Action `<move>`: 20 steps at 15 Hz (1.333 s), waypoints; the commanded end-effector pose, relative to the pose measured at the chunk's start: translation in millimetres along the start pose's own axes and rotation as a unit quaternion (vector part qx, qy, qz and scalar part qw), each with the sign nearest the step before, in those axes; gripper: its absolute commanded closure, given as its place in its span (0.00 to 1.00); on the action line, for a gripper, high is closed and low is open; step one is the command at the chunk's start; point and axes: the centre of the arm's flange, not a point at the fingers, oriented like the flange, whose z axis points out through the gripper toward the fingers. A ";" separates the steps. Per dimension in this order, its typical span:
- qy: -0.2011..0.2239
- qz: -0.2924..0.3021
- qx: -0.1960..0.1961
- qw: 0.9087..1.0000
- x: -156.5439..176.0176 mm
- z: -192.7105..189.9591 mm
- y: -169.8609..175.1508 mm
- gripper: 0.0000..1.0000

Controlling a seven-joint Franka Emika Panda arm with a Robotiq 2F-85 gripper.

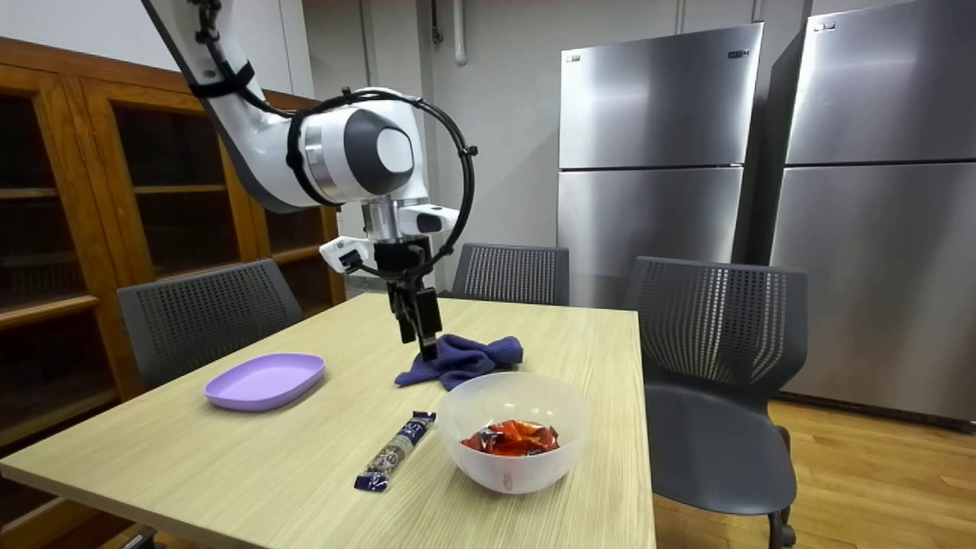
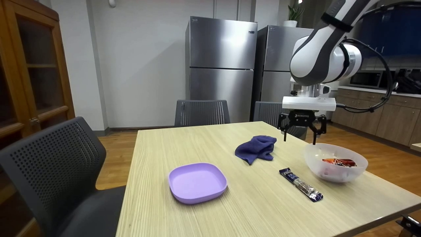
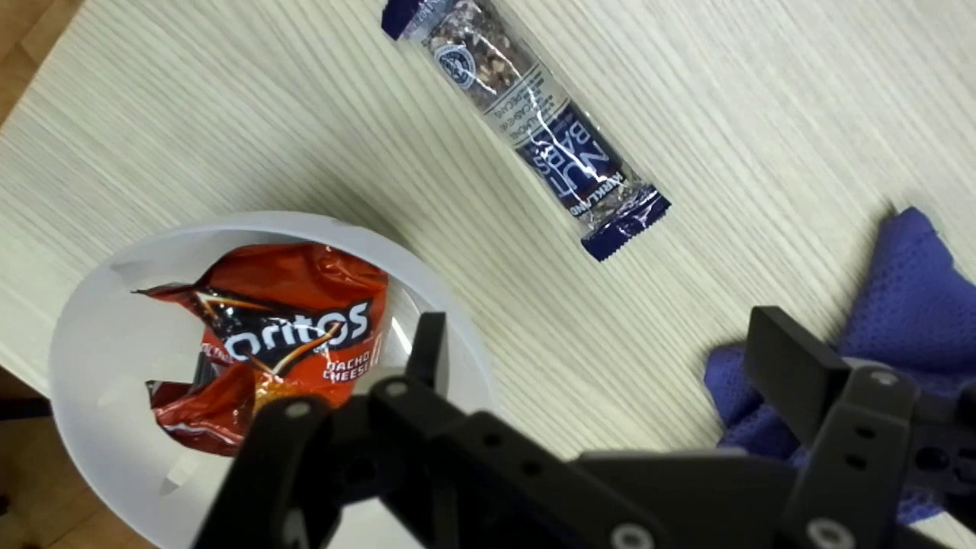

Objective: Put the orange packet in the bowl on the right then put the dark blue packet on the purple plate.

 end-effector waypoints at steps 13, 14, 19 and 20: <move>-0.003 -0.101 0.000 0.995 -33.3 51.5 -14.1 0.00; -0.005 -0.102 -0.003 0.995 -35.1 56.7 -15.8 0.00; -0.011 -0.107 -0.019 0.994 -41.1 81.7 -17.4 0.00; -0.013 -0.108 -0.023 0.994 -41.5 86.6 -16.2 0.00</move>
